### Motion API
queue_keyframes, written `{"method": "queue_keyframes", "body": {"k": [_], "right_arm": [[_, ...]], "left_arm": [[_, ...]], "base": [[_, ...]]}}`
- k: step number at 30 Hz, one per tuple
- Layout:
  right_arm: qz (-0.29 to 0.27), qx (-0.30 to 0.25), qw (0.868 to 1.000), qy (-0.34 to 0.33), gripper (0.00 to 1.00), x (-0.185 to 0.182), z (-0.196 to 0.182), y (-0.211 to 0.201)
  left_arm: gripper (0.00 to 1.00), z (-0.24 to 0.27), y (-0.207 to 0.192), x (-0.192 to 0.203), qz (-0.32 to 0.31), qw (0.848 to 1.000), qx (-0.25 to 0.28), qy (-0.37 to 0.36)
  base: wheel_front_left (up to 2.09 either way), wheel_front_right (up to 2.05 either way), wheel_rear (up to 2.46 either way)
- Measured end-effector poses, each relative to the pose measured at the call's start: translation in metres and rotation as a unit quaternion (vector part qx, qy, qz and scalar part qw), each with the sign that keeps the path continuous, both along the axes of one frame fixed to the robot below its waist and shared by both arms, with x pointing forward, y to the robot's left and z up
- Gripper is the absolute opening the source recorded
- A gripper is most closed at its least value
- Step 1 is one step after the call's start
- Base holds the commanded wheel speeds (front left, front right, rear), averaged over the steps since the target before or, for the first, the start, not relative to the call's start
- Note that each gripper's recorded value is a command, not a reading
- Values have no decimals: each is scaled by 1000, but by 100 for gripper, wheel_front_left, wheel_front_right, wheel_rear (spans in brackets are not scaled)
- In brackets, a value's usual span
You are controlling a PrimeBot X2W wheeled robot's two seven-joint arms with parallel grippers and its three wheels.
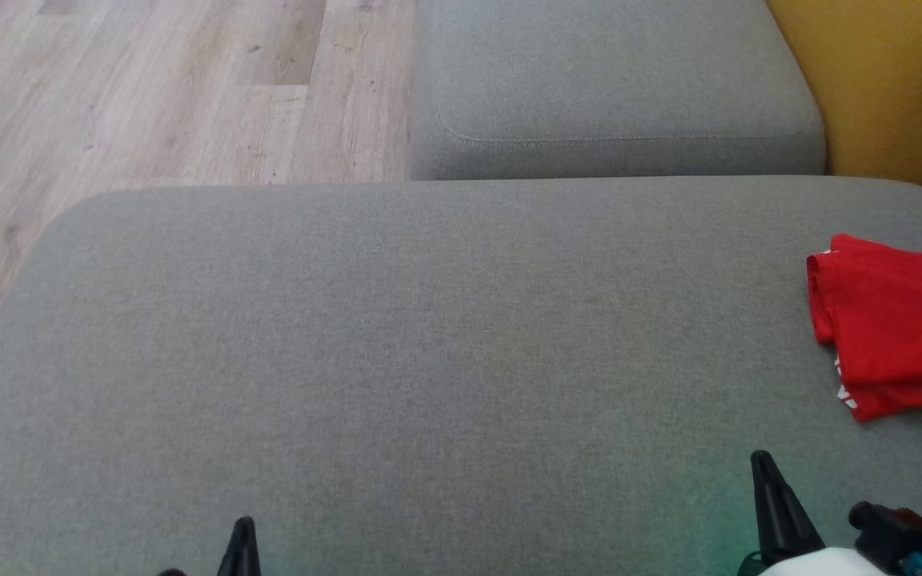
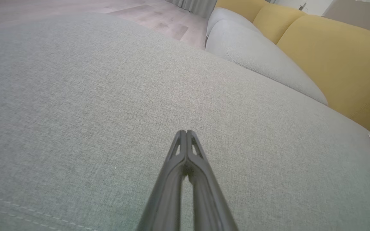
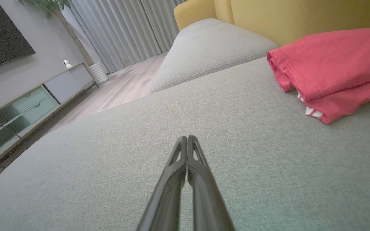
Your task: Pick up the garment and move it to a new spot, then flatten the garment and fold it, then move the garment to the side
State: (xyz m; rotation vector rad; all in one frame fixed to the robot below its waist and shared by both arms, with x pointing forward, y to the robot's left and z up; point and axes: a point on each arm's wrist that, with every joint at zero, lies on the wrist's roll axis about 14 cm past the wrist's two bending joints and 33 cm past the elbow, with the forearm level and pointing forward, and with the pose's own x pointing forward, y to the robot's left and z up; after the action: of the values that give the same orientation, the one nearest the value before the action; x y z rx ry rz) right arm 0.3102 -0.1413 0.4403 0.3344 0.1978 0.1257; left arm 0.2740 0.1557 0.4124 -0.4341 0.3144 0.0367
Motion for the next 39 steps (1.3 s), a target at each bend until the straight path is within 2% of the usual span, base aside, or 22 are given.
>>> {"method": "queue_keyframes", "body": {"k": [21, 39], "right_arm": [[-46, 109, 993, 15, 0, 11, 3, -13], [-84, 212, 973, 24, 0, 22, 7, -24]], "left_arm": [[0, 6, 8, 20, 34, 995, -95, 10], [0, 11, 12, 35, 62, 980, -191, 14]], "base": [[0, 0, 0], [0, 0, 0]]}}
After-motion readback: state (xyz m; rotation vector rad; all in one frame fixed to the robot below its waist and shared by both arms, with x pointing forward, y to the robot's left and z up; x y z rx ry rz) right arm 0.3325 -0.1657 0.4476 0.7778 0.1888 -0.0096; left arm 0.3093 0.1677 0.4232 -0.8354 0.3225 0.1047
